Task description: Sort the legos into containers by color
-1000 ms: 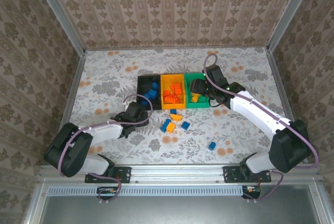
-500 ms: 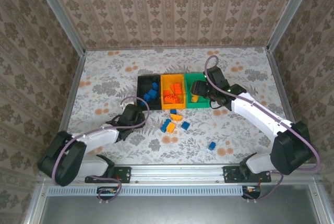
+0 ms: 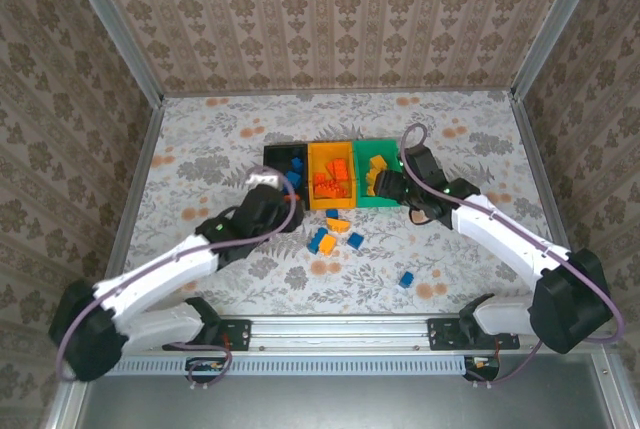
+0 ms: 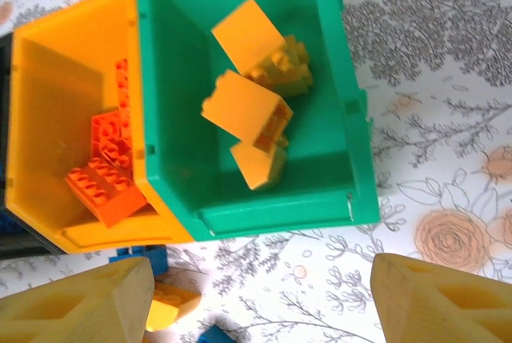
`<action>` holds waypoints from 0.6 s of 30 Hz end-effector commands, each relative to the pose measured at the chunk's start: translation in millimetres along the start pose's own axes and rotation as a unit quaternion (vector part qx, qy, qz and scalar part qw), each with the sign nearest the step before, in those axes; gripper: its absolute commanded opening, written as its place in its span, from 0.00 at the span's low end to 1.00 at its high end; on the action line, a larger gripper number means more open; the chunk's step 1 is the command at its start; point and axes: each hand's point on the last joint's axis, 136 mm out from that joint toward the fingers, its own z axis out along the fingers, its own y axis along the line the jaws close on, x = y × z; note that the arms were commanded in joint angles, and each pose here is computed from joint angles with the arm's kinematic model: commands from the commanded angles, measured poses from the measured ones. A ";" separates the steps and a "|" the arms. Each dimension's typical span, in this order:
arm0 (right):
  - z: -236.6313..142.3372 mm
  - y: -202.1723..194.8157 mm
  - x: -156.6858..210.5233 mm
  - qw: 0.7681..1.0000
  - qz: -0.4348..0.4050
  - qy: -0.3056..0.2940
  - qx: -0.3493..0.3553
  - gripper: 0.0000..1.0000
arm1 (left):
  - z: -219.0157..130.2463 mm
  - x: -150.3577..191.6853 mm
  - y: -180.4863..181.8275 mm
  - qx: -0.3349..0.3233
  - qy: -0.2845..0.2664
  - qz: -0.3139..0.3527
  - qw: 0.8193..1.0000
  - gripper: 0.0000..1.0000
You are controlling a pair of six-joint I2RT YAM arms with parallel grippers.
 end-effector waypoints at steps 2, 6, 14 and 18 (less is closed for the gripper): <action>-8.2 -10.9 11.5 1.000 0.003 0.007 0.008 0.73 | 33.7 -38.9 -52.6 0.043 -0.006 0.044 0.998 0.64; -13.0 -20.5 21.3 1.000 0.000 0.014 0.016 0.73 | 80.5 -56.1 -65.6 0.041 0.025 0.050 0.998 0.64; -22.0 -27.5 33.6 0.999 -0.006 0.032 0.018 0.74 | 134.2 -62.4 -69.1 0.019 0.059 0.062 0.996 0.66; -24.5 -27.5 41.3 0.999 -0.008 0.049 0.013 0.74 | 139.9 -63.9 -71.6 0.017 0.062 0.060 0.996 0.83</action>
